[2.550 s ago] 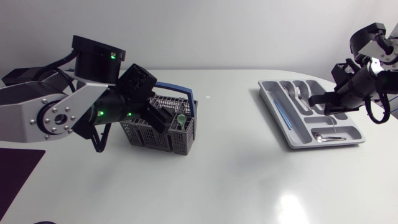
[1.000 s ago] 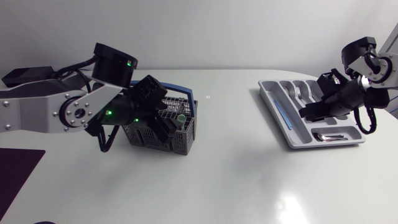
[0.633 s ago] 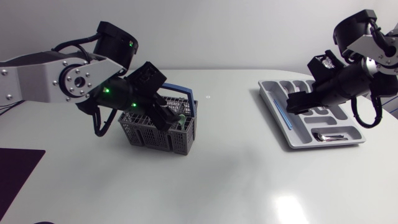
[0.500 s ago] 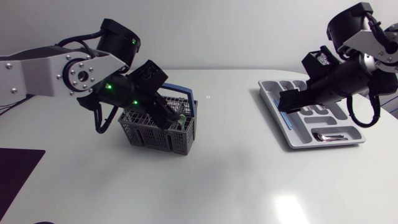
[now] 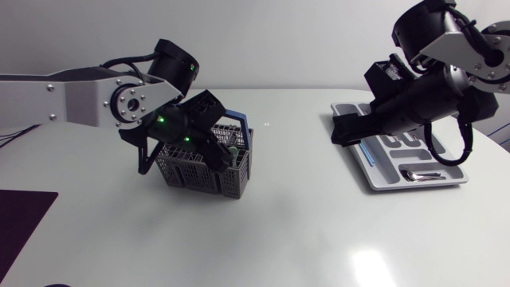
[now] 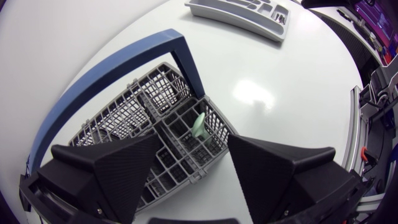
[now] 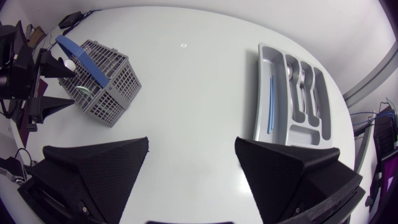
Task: Unload the cutlery basket into the drawer organizer.
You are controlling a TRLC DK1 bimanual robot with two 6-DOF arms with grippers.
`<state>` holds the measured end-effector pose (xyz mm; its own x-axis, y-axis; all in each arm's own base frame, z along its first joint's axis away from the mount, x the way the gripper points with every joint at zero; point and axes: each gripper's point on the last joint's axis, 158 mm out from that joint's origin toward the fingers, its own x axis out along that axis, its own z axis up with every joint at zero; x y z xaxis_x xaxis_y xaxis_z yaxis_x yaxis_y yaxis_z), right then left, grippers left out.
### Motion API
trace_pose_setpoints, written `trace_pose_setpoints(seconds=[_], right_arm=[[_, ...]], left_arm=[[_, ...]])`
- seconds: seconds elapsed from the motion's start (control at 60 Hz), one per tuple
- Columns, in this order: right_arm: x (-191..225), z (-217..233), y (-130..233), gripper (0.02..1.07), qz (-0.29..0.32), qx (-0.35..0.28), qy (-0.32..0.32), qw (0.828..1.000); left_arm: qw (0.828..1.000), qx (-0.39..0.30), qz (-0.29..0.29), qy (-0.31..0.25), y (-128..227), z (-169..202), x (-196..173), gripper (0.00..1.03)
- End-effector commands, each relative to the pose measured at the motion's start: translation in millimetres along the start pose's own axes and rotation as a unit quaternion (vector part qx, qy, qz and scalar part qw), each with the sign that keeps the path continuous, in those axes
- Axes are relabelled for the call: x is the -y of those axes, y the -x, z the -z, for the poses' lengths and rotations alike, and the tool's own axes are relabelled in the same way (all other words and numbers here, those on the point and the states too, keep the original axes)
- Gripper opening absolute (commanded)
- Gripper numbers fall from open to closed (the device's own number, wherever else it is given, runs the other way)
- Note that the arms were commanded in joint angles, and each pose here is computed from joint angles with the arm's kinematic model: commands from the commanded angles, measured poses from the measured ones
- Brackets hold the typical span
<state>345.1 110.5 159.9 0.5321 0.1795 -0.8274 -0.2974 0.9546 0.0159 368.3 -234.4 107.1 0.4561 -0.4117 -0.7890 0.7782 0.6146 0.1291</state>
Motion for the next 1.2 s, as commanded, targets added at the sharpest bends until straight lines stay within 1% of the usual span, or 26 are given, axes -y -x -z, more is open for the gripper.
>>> trace_pose_setpoints(seconds=[0.0, 0.033, 0.1, 0.183, 0.217, 0.25, 0.317, 0.4, 0.517, 0.583, 0.683, 0.733, 0.8, 0.85, 0.883, 0.9, 1.033, 1.15, 1.183], right_arm=[[-5.4, 3.3, -0.3, 1.02, -0.003, -0.001, -0.010, 1.000], [-7.0, 3.7, -0.1, 1.02, -0.004, -0.001, -0.009, 1.000], [-10.2, 5.9, -1.4, 1.02, -0.005, -0.003, -0.008, 1.000], [-14.2, 8.4, -2.5, 1.02, -0.008, -0.006, -0.006, 1.000], [-15.9, 8.5, -2.3, 1.02, -0.009, -0.005, -0.004, 1.000], [-17.2, 9.7, -2.8, 1.02, -0.010, -0.006, -0.004, 1.000], [-19.9, 9.7, -3.5, 1.02, -0.011, -0.003, -0.002, 1.000], [-21.4, 12.3, -5.4, 1.02, -0.010, -0.006, -0.001, 1.000], [-22.9, 14.5, -7.3, 1.02, -0.010, -0.007, 0.001, 1.000], [-22.8, 15.1, -7.6, 1.02, -0.009, -0.008, 0.002, 1.000], [-23.0, 15.7, -7.9, 1.02, -0.007, -0.008, 0.002, 1.000], [-23.2, 16.3, -8.2, 1.02, -0.007, -0.009, 0.001, 1.000], [-24.0, 16.3, -8.1, 1.02, -0.007, -0.009, 0.002, 1.000], [-23.7, 16.5, -8.5, 1.02, -0.006, -0.009, 0.002, 1.000], [-23.9, 17.2, -8.8, 1.02, -0.006, -0.010, 0.003, 1.000], [-24.9, 17.8, -9.0, 1.02, -0.007, -0.011, 0.003, 1.000], [-25.2, 20.7, -10.1, 1.02, -0.006, -0.014, 0.003, 1.000], [-25.8, 22.7, -10.3, 1.02, -0.006, -0.015, 0.003, 1.000], [-26.1, 23.1, -10.2, 1.02, -0.005, -0.015, 0.003, 1.000]], left_arm=[[1.000, 0.002, -0.002, -0.002, -8.9, -7.7, -2.0, 0.76], [1.000, 0.003, -0.001, -0.004, -10.8, -7.9, -1.6, 0.72], [1.000, 0.005, -0.002, -0.005, -13.3, -8.2, -2.1, 0.72], [1.000, 0.011, -0.006, -0.005, -16.4, -8.9, -4.4, 0.63], [1.000, 0.010, -0.005, -0.005, -17.9, -7.9, -4.2, 0.63], [1.000, 0.011, -0.005, -0.005, -19.1, -7.6, -3.5, 0.60], [1.000, 0.013, -0.005, -0.006, -21.3, -6.7, -2.7, 0.59], [1.000, 0.016, -0.007, -0.006, -24.5, -5.0, -2.5, 0.48], [1.000, 0.010, -0.004, -0.008, -26.6, 0.0, -0.7, 0.37], [1.000, 0.008, -0.002, -0.009, -27.5, 2.3, 1.1, 0.33], [1.000, 0.004, 0.001, -0.010, -28.7, 6.1, 4.0, 0.33], [1.000, 0.001, 0.003, -0.012, -29.4, 8.6, 6.4, 0.29], [1.000, -0.001, 0.005, -0.014, -30.3, 10.8, 8.6, 0.28], [1.000, -0.001, 0.006, -0.015, -30.2, 10.6, 10.0, 0.23], [1.000, -0.001, 0.006, -0.015, -29.9, 10.8, 10.1, 0.22], [1.000, -0.001, 0.005, -0.015, -29.1, 10.7, 10.2, 0.19], [1.000, 0.005, 0.003, -0.017, -24.5, 8.5, 9.9, 0.07], [1.000, 0.009, 0.003, -0.018, -22.1, 8.6, 11.8, 0.06], [1.000, 0.013, 0.001, -0.019, -20.3, 7.5, 12.3, 0.04]])
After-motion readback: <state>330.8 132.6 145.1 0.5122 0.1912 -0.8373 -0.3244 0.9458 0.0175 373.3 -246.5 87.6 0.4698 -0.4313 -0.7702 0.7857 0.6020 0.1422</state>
